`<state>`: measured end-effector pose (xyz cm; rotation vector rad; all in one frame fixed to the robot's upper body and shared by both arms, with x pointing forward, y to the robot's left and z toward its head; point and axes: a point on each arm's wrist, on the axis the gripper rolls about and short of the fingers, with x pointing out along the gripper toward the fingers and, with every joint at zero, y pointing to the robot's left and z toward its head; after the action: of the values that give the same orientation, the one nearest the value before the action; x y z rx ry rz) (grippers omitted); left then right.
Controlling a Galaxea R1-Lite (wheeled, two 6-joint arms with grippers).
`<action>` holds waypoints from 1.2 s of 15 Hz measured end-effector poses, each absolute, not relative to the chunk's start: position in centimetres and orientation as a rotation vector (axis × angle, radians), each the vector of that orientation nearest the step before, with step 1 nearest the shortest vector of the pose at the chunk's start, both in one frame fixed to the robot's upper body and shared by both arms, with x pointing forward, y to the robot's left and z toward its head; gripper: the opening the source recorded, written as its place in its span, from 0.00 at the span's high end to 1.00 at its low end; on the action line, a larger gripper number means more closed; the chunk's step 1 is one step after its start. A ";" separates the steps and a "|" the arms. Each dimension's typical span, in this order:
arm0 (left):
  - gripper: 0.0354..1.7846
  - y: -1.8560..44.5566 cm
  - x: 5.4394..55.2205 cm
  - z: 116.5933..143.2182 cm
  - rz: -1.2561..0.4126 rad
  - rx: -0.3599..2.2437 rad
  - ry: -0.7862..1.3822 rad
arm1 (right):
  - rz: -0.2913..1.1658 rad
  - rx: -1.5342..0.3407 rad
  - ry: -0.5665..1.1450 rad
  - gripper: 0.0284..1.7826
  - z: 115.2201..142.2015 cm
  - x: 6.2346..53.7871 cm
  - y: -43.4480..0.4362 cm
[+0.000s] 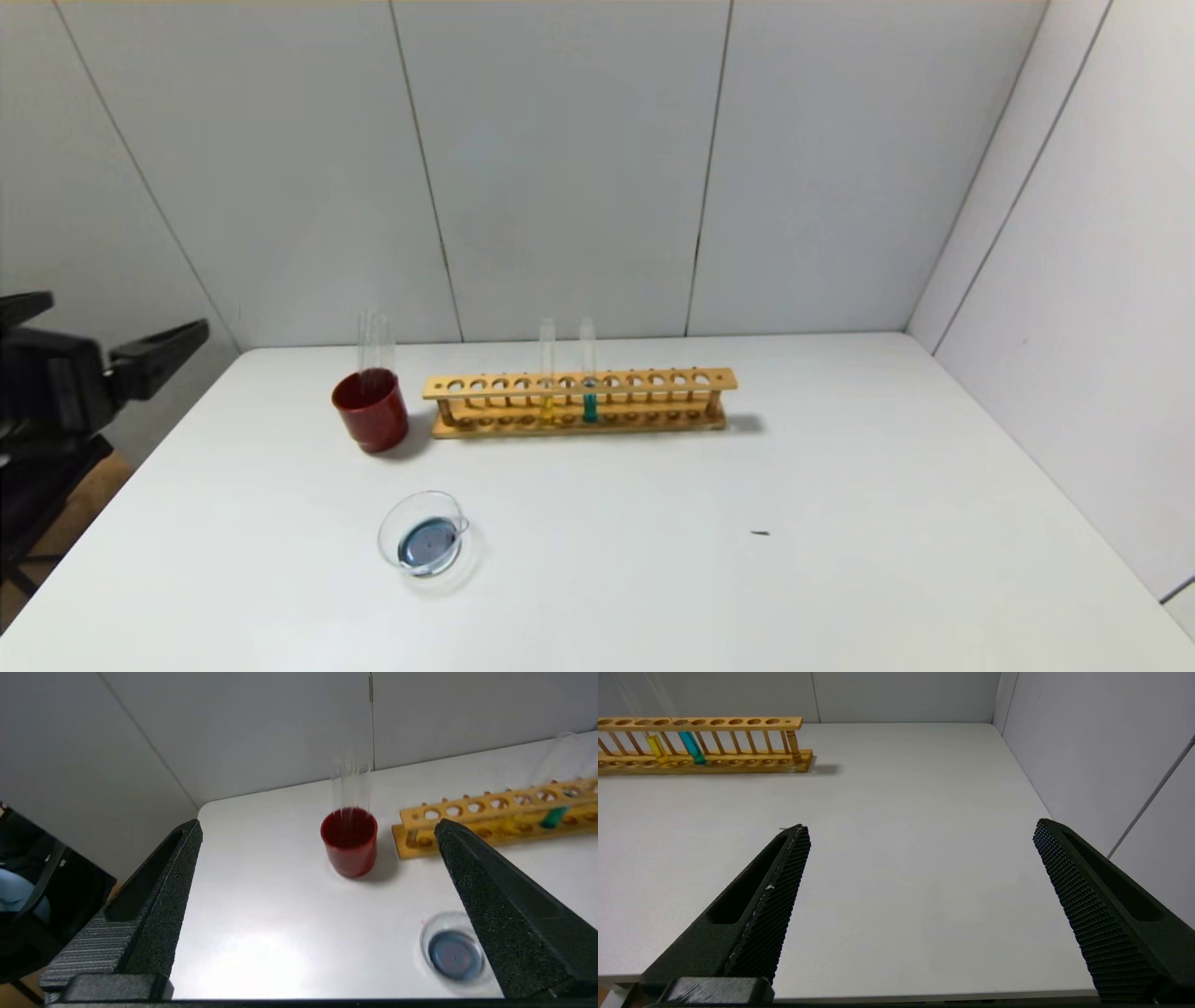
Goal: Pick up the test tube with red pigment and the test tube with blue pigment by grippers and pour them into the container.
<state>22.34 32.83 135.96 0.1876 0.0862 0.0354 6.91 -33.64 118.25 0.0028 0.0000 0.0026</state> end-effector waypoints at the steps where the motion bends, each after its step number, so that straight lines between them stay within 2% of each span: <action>1: 0.02 33.0 19.7 135.4 0.037 0.188 0.070 | 0.002 0.003 0.000 0.02 118.2 6.9 -33.6; 4: 0.02 33.3 13.0 132.4 0.020 0.180 0.004 | 0.002 0.003 0.000 0.02 118.2 6.9 -33.6; 7: 0.02 33.5 8.5 127.8 0.033 0.136 -0.058 | 0.002 0.002 0.000 0.02 118.2 6.9 -33.6; 12: 0.02 33.4 7.0 120.2 0.016 0.068 -0.062 | 0.003 0.003 0.000 0.02 118.2 6.9 -33.6; 14: 0.02 33.3 6.9 118.6 -0.011 0.055 0.018 | 0.003 0.003 0.000 0.02 118.2 6.9 -33.6; 18: 0.02 33.3 6.6 118.2 -0.019 0.052 0.054 | 0.003 0.003 0.000 0.02 118.2 6.9 -33.6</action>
<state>6.65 33.33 118.23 0.0516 0.0542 -0.0193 6.91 -33.64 118.25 0.0032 0.0000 0.0030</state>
